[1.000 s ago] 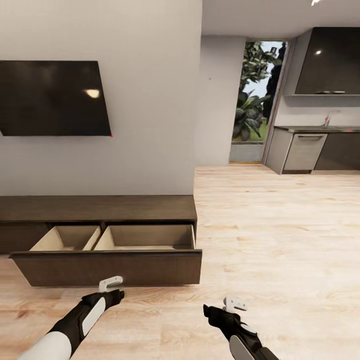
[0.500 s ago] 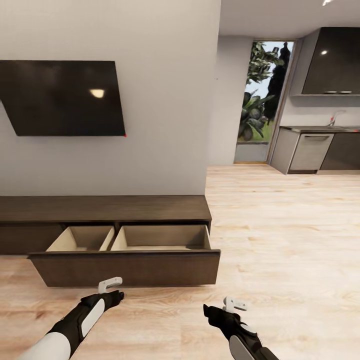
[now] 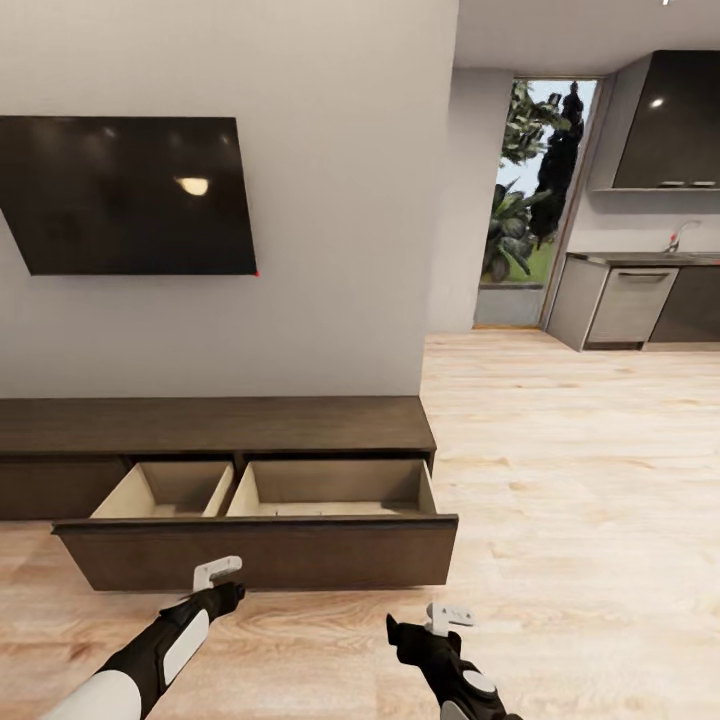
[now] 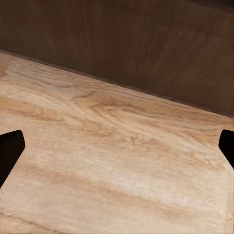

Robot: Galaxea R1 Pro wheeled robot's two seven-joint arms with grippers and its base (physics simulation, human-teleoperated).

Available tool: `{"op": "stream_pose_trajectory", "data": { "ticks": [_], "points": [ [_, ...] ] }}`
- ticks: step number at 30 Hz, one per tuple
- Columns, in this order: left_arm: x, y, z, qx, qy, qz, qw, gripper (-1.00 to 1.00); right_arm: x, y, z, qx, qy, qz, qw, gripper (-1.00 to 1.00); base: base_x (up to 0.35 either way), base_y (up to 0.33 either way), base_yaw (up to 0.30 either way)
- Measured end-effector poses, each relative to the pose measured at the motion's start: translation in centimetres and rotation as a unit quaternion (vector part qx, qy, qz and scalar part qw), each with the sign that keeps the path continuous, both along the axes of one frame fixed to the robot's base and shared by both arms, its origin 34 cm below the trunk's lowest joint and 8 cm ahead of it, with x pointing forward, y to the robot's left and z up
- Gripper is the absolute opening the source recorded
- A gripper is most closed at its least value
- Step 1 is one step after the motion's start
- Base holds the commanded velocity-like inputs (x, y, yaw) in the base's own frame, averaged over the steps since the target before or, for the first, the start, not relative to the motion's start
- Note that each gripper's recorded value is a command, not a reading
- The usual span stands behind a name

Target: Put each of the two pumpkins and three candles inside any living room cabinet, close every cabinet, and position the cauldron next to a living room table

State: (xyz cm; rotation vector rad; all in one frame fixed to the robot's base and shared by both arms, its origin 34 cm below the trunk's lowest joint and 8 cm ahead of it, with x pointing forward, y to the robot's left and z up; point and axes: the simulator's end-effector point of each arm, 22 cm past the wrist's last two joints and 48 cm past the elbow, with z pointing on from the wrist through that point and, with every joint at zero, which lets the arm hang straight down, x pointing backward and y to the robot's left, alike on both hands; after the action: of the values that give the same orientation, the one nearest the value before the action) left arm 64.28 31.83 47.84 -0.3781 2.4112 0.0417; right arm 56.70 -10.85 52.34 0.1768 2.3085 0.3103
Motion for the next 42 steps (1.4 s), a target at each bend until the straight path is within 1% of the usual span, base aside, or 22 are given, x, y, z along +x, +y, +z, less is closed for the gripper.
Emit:
{"op": "stream_pose_trajectory", "data": {
  "ticks": [6, 10, 13, 17, 23, 26, 29, 32, 35, 37, 38, 40, 42],
  "points": [
    [0.0, 0.2, -0.4, 0.008, -0.014, 0.002, 0.9999, 1.00, -0.2, 0.1, -0.6, -0.001, -0.001, 0.001, 1.0000, 1.00, 0.005, 0.001, 0.000],
    [0.2, 0.1, -1.0, 0.009, -0.025, 0.002, 0.9996, 1.00, 0.1, -0.2, -0.9, 0.004, -0.020, -0.012, 0.9997, 1.00, 0.000, 0.000, 0.000],
    [0.1, 0.4, -1.6, 0.013, -0.038, 0.005, 0.9992, 1.00, -0.5, -0.4, -2.4, -0.005, -0.019, -0.011, 0.9997, 1.00, 0.000, 0.000, 0.000],
    [0.0, 0.1, -2.5, 0.009, -0.051, 0.001, 0.9986, 1.00, -1.1, -0.4, -3.9, -0.012, -0.022, -0.009, 0.9996, 1.00, 0.000, 0.000, 0.000],
    [-0.5, -0.2, -4.0, 0.009, -0.056, -0.006, 0.9984, 1.00, -1.4, -0.4, -5.0, -0.014, -0.047, -0.014, 0.9987, 1.00, 0.000, 0.000, 0.000],
    [-0.7, -0.4, -4.7, 0.018, -0.070, -0.012, 0.9973, 1.00, -2.4, -0.1, -6.5, -0.037, -0.059, 0.004, 0.9976, 1.00, 0.000, 0.000, 0.000],
    [-0.8, -0.8, -5.1, 0.027, -0.094, -0.015, 0.9951, 1.00, -2.9, -0.1, -7.6, -0.063, -0.072, 0.024, 0.9951, 1.00, 0.000, 0.000, 0.000],
    [-1.0, -1.6, -5.8, 0.030, -0.103, -0.019, 0.9940, 1.00, -2.9, 0.1, -8.0, -0.074, -0.084, 0.034, 0.9931, 1.00, 0.000, 0.000, 0.000],
    [-1.2, -1.9, -6.5, 0.032, -0.106, -0.024, 0.9936, 1.00, -2.3, 0.6, -7.3, -0.066, -0.117, 0.027, 0.9906, 1.00, 0.000, 0.000, 0.000],
    [-1.3, -2.2, -6.9, 0.033, -0.107, -0.028, 0.9933, 1.00, -1.7, 1.2, -6.3, -0.052, -0.151, 0.016, 0.9870, 1.00, 0.000, 0.000, 0.000],
    [-1.3, -2.4, -7.1, 0.033, -0.109, -0.030, 0.9931, 1.00, -1.6, 1.7, -6.0, -0.045, -0.161, 0.012, 0.9858, 1.00, 0.000, 0.000, 0.000],
    [-1.2, -2.5, -7.3, 0.034, -0.114, -0.031, 0.9924, 1.00, -1.7, 2.4, -6.2, -0.039, -0.167, 0.008, 0.9852, 1.00, 0.000, 0.000, 0.000],
    [-1.1, -2.8, -7.4, 0.034, -0.125, -0.032, 0.9911, 1.00, -2.2, 3.2, -7.1, -0.038, -0.164, 0.008, 0.9858, 1.00, 0.000, 0.000, 0.000]
  ]
}}
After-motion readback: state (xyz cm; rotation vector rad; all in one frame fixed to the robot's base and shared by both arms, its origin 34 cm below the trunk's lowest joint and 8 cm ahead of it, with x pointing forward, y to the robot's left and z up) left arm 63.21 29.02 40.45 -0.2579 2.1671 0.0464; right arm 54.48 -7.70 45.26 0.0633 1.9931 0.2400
